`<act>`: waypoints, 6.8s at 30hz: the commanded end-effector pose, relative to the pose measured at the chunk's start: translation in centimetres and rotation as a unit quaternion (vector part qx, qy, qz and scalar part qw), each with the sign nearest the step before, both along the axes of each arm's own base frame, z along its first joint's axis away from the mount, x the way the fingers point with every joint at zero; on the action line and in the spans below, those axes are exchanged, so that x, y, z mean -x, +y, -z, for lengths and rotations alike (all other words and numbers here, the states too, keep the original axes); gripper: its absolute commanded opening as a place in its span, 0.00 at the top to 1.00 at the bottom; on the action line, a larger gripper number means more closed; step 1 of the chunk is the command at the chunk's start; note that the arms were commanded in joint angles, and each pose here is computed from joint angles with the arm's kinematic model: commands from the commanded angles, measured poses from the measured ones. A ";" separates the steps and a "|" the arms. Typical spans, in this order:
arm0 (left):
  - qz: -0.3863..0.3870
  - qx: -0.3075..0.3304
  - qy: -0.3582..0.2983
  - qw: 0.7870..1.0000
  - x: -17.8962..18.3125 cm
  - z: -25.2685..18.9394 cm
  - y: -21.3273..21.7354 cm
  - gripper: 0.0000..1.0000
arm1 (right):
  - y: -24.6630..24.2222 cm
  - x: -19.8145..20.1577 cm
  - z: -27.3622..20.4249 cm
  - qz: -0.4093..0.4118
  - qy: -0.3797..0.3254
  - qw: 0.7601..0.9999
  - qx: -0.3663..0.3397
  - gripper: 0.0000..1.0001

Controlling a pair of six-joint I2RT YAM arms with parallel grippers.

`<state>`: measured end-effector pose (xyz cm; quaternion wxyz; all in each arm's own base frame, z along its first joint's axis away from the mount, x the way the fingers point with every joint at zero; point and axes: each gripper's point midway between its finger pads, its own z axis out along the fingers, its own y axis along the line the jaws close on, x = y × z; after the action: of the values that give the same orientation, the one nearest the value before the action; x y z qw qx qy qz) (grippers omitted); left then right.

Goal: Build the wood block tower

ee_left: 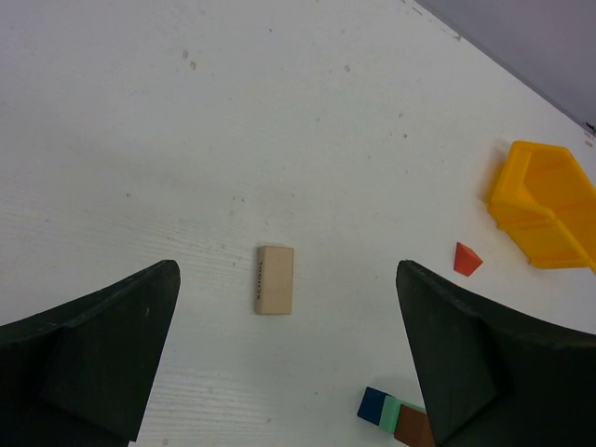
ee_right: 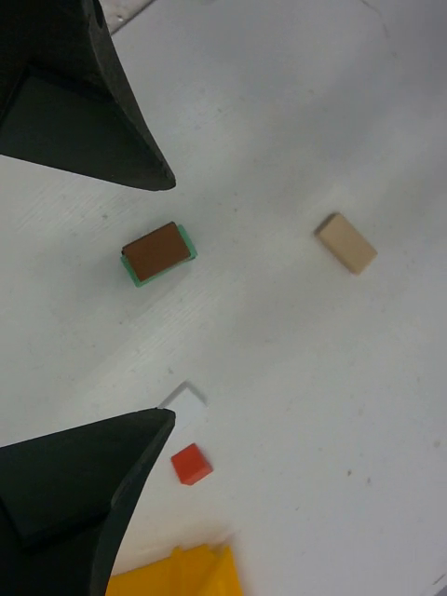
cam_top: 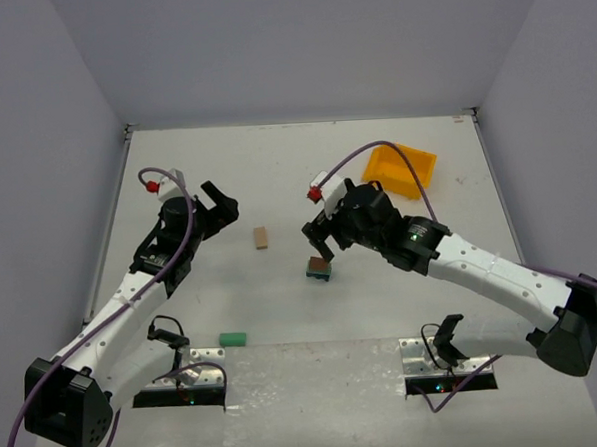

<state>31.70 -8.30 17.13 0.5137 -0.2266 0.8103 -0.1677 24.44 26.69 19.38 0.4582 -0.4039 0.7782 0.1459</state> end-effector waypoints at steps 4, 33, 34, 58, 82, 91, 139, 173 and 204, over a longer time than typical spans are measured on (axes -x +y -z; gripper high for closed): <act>-0.004 0.009 0.033 0.999 1.0 2.0 0.0 0.00 | -6.8 -5.3 2.2 0.231 0.067 0.966 -0.088 0.01; 0.018 -0.015 0.098 0.995 1.0 6.6 -0.6 0.00 | -8.7 -12.1 17.8 0.354 0.224 0.908 -0.003 0.02; 0.017 -0.015 0.098 0.995 1.0 6.6 -0.6 0.00 | -8.8 -12.1 18.0 0.357 0.223 0.907 -0.001 0.04; 0.016 -0.014 0.104 0.994 1.3 7.0 -0.5 0.00 | -8.9 -13.1 16.7 0.335 0.189 0.923 -0.004 0.74; 0.027 -0.008 0.083 0.996 2.1 5.4 -0.6 0.00 | -1.6 3.2 -1.4 -0.662 -0.169 0.727 0.068 0.69; 0.023 -0.023 0.081 0.996 1.4 4.8 -0.3 0.00 | -1.2 3.8 4.1 -0.740 -0.078 0.636 0.204 0.69; 0.010 -0.057 0.122 0.991 0.8 7.5 0.4 0.00 | -1.8 3.5 11.3 -0.823 -0.001 0.471 0.318 0.53; 0.011 -0.060 0.129 0.990 0.8 8.0 0.4 0.00 | -1.4 3.4 11.7 -0.821 0.007 0.468 0.328 0.41; 0.011 -0.060 0.131 0.990 0.8 8.0 0.4 0.00 | -2.0 2.5 11.5 -0.792 0.034 0.491 0.361 0.43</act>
<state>29.26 -7.44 7.06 0.3847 -0.2106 0.8952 -0.0798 24.14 27.23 6.63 -0.0007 -0.9837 0.1221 0.1322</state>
